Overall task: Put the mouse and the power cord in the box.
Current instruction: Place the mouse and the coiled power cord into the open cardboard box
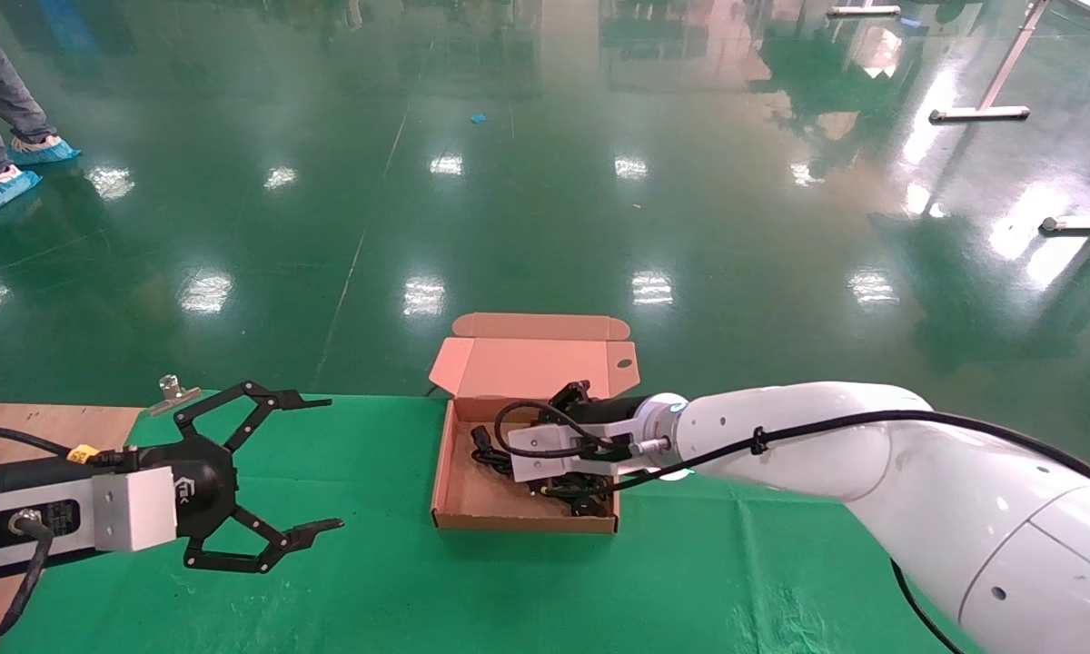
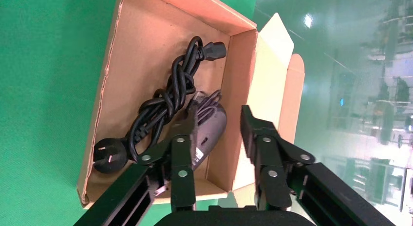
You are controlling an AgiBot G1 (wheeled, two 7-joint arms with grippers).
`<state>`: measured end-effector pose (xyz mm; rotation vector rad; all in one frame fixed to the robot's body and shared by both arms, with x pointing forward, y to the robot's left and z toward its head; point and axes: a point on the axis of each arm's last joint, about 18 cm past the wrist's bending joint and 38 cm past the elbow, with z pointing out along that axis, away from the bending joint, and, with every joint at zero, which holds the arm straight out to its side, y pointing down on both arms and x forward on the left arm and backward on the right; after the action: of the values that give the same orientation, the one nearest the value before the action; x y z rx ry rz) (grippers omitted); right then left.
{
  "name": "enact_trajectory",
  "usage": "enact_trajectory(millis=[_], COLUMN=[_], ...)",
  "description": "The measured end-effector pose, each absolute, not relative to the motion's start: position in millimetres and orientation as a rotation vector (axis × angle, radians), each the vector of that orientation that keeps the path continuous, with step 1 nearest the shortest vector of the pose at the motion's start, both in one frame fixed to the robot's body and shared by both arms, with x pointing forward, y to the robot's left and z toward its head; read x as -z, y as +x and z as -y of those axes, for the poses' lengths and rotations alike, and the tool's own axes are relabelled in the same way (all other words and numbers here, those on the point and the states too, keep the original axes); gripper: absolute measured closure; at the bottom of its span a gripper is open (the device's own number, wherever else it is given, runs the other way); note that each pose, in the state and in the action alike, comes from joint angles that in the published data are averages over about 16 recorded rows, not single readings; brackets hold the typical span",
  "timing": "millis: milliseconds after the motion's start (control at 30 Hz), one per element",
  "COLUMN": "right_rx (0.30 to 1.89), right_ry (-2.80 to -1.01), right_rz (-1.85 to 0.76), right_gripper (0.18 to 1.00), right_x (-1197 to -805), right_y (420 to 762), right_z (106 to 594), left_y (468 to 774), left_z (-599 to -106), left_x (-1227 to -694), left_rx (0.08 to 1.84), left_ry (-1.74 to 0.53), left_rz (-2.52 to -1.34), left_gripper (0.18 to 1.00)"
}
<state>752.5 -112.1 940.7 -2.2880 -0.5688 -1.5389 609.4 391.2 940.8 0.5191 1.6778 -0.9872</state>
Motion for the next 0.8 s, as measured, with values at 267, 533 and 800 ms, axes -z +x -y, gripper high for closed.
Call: enact_trajectory(millis=[267, 533, 800], right_rx=[1.53, 1.425, 1.224], right_ry=[-2.287, -2.262, -2.183], right_rz=[0.562, 0.475, 0.319], right_gripper=[0.694, 0.503, 0.345], right_x=[-941, -932, -919], right_y=[752, 744, 723], right_z=[113, 121, 138], left_y=[609, 606, 597], left_z=[-391, -385, -373], left_x=[-941, -944, -950], left_rx=[0.99, 1.044, 1.16], left_ry=[0.518, 0.501, 0.466], left_rz=[-1.678, -1.681, -1.689], left_gripper=[0.184, 0.184, 0.184])
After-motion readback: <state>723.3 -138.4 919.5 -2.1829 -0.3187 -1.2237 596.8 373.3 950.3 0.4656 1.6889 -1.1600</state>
